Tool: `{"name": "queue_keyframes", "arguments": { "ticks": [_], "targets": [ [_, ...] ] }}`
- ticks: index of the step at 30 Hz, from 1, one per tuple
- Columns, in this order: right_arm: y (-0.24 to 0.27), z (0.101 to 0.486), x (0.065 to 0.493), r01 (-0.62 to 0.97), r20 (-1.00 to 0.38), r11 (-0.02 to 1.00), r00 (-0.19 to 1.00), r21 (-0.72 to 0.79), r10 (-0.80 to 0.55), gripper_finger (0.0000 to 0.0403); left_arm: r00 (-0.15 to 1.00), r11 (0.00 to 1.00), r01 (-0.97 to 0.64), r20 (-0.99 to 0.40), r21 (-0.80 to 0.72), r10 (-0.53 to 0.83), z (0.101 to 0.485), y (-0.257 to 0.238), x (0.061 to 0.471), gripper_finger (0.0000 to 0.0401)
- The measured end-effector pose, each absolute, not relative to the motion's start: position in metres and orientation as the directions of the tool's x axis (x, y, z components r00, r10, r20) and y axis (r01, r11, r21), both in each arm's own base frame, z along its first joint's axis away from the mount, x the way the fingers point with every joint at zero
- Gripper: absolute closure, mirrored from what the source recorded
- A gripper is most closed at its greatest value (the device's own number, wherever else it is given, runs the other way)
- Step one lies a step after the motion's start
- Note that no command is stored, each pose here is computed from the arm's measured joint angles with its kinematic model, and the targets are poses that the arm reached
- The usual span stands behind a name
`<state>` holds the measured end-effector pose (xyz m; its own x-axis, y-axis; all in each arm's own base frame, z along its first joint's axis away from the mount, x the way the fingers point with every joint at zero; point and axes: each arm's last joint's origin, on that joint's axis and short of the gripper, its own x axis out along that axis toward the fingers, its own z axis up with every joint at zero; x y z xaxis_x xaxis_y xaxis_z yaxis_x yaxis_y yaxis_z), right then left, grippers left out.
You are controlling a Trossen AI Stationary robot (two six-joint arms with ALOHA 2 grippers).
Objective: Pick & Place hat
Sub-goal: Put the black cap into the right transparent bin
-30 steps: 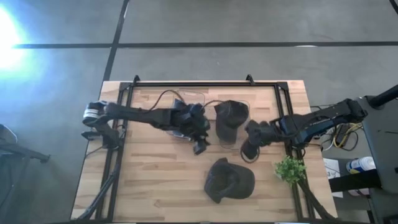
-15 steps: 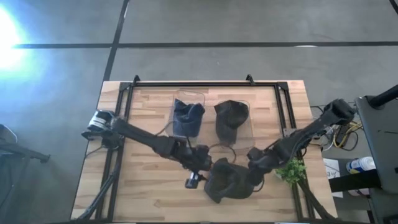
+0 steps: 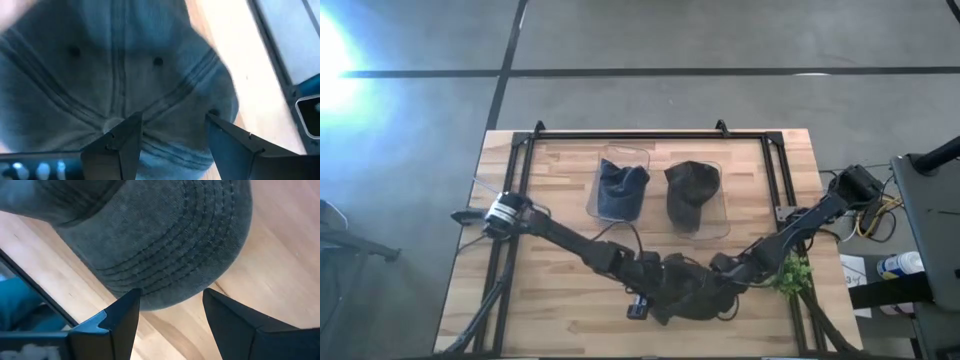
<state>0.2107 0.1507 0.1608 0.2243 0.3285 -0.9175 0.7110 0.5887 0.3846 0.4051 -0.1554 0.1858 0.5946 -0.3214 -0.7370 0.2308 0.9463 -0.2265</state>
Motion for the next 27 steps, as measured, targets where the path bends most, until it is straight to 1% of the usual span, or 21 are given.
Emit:
{"name": "queue_keyframes", "arguments": {
  "ticks": [4, 7, 12, 16, 19, 22, 27],
  "targets": [
    [0.154, 0.165, 0.217, 0.683, -0.887, 0.571, 0.302, 0.456, 0.348, 0.0188, 0.526, 0.951, 0.194, -0.792, -0.242, -0.310, 0.171, -0.163, 0.398, 0.0195],
    [0.157, 0.165, 0.222, 0.660, -0.862, 0.557, 0.357, 0.505, 0.358, 0.0188, 0.512, 0.952, 0.201, -0.804, -0.231, -0.303, 0.164, -0.171, 0.394, 0.0195],
    [0.163, 0.155, 0.233, 0.632, -0.833, 0.543, 0.408, 0.553, 0.373, 0.0188, 0.544, 0.972, 0.135, -0.805, -0.192, -0.235, 0.155, -0.177, 0.395, 0.0195],
    [0.172, 0.146, 0.245, 0.562, -0.781, 0.543, 0.478, 0.624, 0.402, 0.0188, 0.580, 0.987, 0.064, -0.799, -0.150, -0.159, 0.152, -0.176, 0.397, 0.0195],
    [0.173, 0.142, 0.250, 0.552, -0.765, 0.535, 0.529, 0.640, 0.368, 0.0188, 0.588, 0.990, 0.048, -0.798, -0.130, -0.133, 0.152, -0.175, 0.397, 0.0195],
    [0.170, 0.143, 0.251, 0.580, -0.765, 0.516, 0.577, 0.631, 0.287, 0.0188, 0.596, 0.991, 0.041, -0.793, -0.128, -0.127, 0.157, -0.174, 0.396, 0.0195],
    [0.166, 0.156, 0.252, 0.561, -0.713, 0.489, 0.671, 0.668, 0.204, 0.0188, 0.604, 0.990, 0.041, -0.786, -0.133, -0.131, 0.160, -0.174, 0.396, 0.0195]
  ]
}}
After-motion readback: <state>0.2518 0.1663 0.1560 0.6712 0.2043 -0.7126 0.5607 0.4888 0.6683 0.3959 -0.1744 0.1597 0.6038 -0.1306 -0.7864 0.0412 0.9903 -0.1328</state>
